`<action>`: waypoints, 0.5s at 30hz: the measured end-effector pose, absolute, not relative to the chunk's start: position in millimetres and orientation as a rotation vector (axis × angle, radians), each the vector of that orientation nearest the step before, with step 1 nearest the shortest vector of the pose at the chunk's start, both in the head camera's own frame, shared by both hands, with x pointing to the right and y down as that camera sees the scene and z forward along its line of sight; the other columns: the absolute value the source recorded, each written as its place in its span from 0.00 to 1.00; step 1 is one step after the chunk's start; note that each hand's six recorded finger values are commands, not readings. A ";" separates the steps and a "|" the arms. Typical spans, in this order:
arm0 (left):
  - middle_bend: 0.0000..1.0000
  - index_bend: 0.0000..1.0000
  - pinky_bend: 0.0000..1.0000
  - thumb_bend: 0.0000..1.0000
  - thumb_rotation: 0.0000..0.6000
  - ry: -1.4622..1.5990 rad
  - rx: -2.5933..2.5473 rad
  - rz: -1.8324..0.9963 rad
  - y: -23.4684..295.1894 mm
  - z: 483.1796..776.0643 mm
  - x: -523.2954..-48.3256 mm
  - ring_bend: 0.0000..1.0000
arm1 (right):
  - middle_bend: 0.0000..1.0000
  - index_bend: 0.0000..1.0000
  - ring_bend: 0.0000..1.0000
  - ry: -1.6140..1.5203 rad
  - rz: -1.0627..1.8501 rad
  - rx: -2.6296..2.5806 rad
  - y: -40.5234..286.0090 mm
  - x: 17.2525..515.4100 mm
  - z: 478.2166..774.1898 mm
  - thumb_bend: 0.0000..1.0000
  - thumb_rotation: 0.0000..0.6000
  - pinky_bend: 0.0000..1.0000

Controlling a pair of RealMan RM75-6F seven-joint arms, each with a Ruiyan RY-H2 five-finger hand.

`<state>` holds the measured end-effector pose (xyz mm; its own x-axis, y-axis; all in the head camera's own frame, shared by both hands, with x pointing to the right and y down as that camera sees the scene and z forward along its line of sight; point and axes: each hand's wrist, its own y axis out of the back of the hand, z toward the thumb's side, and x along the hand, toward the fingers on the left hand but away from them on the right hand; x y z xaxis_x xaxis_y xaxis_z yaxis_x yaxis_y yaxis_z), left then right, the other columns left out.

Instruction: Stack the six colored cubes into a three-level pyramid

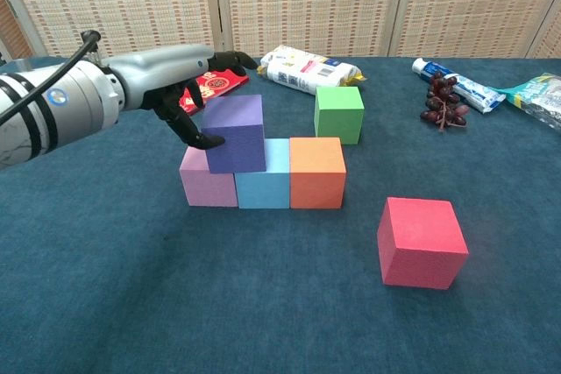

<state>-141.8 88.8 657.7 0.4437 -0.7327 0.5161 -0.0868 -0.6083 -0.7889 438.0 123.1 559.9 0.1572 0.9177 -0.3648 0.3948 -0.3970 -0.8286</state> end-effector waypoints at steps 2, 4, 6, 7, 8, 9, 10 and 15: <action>0.04 0.00 0.29 0.33 1.00 0.681 -1.987 -1.180 88.4 658.3 -142.4 0.00 | 0.08 0.00 0.06 -1.244 1.205 -1.876 123.1 438.2 559.9 0.24 1.00 0.22; 0.05 0.00 0.28 0.33 1.00 0.676 -1.973 -1.184 87.0 659.0 -143.6 0.00 | 0.08 0.00 0.06 -1.244 1.206 -1.876 123.4 438.3 559.8 0.24 1.00 0.22; 0.06 0.01 0.28 0.33 1.00 0.669 -1.956 -1.191 85.6 660.1 -145.3 0.00 | 0.08 0.00 0.06 -1.246 1.208 -1.874 123.6 438.9 559.6 0.24 1.00 0.22; 0.06 0.02 0.27 0.33 1.00 0.669 -1.955 -1.193 85.4 660.3 -145.7 0.01 | 0.08 0.00 0.06 -1.247 1.208 -1.873 123.7 439.2 559.4 0.24 1.00 0.22; 0.08 0.04 0.27 0.33 1.00 0.670 -1.958 -1.194 85.5 660.3 -146.1 0.02 | 0.08 0.00 0.06 -1.248 1.209 -1.872 123.9 439.5 559.2 0.24 1.00 0.22; 0.10 0.06 0.27 0.33 1.00 0.671 -1.961 -1.194 85.6 660.2 -146.4 0.04 | 0.08 0.00 0.06 -1.248 1.209 -1.871 123.9 439.7 559.1 0.24 1.00 0.22; 0.12 0.08 0.27 0.33 1.00 0.672 -1.964 -1.194 85.8 660.0 -146.5 0.06 | 0.08 0.00 0.06 -1.248 1.209 -1.871 124.0 439.6 559.1 0.24 1.00 0.22; 0.22 0.19 0.28 0.32 1.00 0.677 -1.980 -1.187 86.8 659.4 -145.5 0.16 | 0.08 0.00 0.06 -1.248 1.206 -1.873 124.2 438.9 558.7 0.24 1.00 0.22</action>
